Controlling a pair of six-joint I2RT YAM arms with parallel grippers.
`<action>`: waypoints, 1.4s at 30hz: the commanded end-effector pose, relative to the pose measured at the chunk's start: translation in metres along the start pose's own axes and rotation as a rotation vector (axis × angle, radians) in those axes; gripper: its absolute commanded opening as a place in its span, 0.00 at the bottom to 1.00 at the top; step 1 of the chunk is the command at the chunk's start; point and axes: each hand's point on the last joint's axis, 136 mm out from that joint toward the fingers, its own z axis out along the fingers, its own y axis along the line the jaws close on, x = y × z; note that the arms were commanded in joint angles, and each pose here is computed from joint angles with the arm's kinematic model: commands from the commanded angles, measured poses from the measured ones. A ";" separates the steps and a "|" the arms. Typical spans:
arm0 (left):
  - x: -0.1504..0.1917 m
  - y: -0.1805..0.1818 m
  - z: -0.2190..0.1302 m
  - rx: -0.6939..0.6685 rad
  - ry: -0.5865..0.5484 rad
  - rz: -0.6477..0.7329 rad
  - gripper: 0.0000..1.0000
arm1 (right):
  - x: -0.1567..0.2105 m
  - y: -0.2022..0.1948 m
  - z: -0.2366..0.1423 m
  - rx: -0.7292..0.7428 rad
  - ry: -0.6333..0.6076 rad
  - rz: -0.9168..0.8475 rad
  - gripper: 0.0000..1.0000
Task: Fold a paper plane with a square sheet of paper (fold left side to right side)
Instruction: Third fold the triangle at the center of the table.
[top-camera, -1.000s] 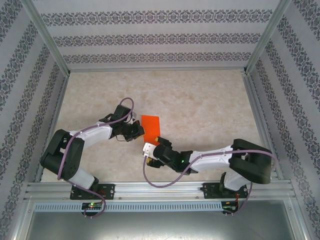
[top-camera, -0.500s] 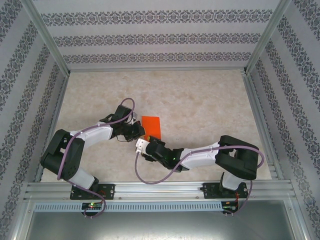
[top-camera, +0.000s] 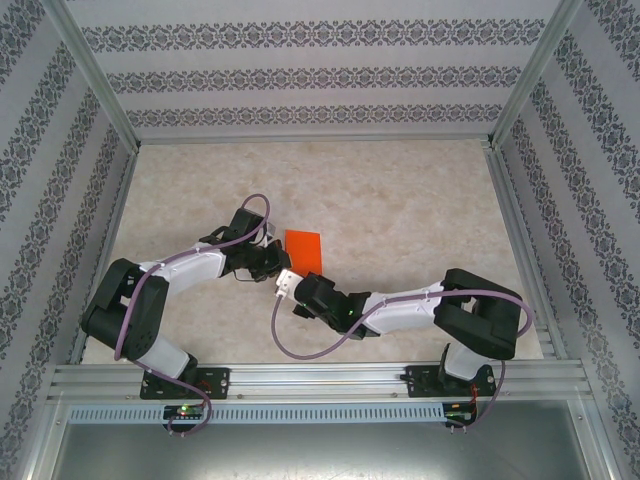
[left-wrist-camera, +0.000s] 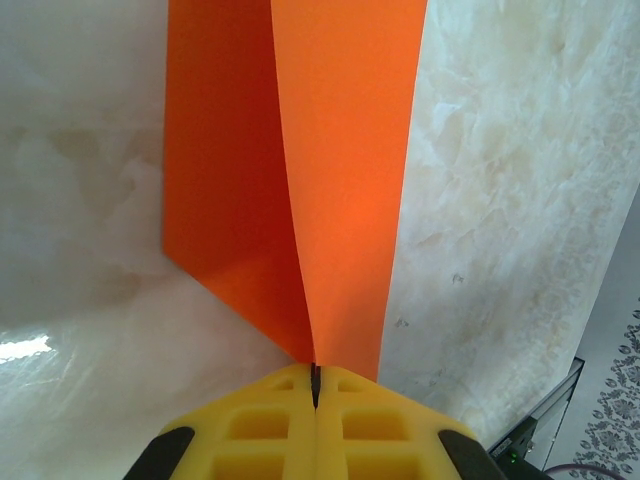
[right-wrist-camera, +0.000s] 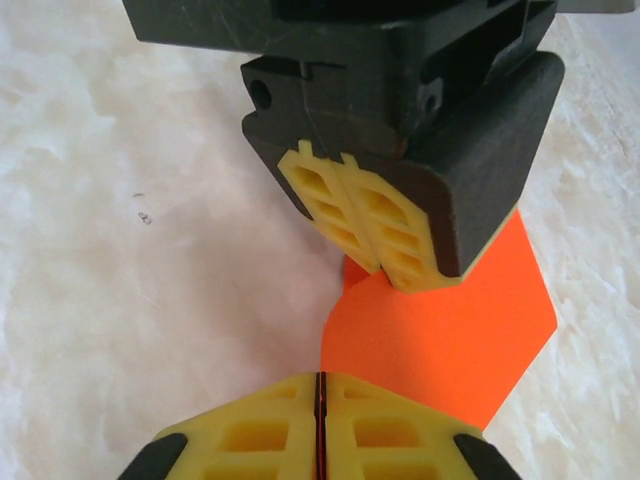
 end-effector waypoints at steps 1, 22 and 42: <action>0.003 -0.006 0.002 -0.003 0.013 0.009 0.00 | 0.001 -0.001 -0.005 -0.021 -0.003 0.028 0.01; -0.024 -0.008 -0.047 -0.017 -0.094 0.107 0.31 | 0.025 0.005 -0.001 -0.126 0.046 0.144 0.00; -0.050 -0.038 0.101 -0.068 0.186 0.268 0.09 | 0.034 0.002 0.002 -0.253 0.044 0.362 0.00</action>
